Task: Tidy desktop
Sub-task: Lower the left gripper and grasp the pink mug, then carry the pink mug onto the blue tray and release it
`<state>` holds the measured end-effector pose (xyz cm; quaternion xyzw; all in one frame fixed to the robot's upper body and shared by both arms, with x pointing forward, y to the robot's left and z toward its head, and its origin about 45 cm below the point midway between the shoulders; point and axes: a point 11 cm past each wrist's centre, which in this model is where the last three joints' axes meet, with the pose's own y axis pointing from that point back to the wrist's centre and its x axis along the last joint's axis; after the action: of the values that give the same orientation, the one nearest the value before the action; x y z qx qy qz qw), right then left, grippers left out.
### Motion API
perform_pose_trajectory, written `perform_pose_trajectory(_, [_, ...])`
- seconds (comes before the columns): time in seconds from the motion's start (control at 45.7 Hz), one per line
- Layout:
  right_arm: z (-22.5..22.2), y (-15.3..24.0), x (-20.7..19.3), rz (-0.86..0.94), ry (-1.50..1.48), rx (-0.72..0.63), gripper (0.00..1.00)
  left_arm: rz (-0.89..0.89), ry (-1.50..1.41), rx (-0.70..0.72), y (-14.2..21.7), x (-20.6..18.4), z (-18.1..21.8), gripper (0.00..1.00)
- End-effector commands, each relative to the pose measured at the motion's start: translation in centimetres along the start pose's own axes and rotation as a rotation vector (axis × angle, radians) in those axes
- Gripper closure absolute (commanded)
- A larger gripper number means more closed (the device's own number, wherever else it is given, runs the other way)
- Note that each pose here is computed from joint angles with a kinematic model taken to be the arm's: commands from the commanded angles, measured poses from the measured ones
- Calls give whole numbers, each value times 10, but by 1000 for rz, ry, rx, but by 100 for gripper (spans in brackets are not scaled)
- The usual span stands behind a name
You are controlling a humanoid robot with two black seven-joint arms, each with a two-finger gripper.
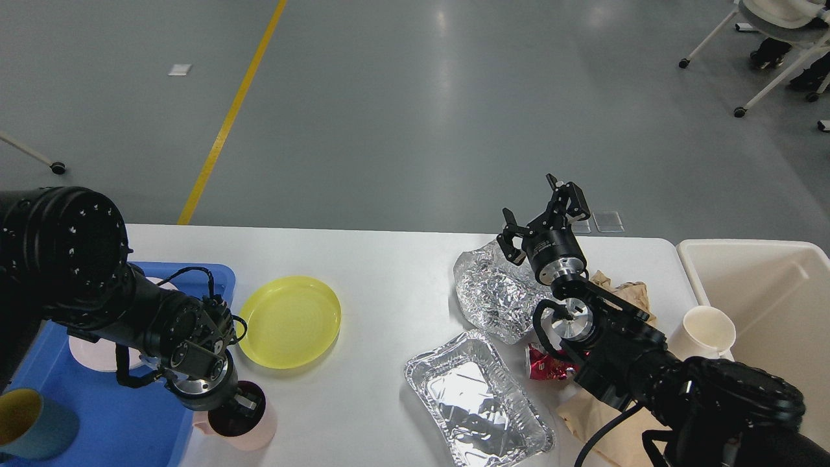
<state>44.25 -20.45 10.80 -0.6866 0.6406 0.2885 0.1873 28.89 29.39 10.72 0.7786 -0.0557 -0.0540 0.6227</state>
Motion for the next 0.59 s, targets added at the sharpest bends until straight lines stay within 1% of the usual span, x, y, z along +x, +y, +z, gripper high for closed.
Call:
perform_pose_trajectory(0.0, [0,0,0,-1,0,1,0,4,6,-2,4,3,-2,100])
perform_pose_trajectory(0.109, [0,0,0,0,0,0,0,5,32,-5,16,11,-11,100])
perform_pose_trajectory(0.175, [0,0,0,0,0,0,0,-47,44,-12,24,10,-16,100])
perform_pose_trajectory(0.197, [0,0,0,-1,0,1,0,-83,59,-16,39,15,-24,100])
perform_pose_trajectory(0.328, [0,0,0,0,0,0,0,-118,108,-54,87,32,-42,100])
perform_pose_trajectory(0.438, [0,0,0,0,0,0,0,-185,151,-90,128,35,-64,100])
perform_pose_trajectory(0.503, [0,0,0,0,0,0,0,-221,169,-102,144,32,-75,100])
perform_pose_trajectory(0.569, [0,0,0,-1,0,1,0,-235,189,-97,149,28,-85,100])
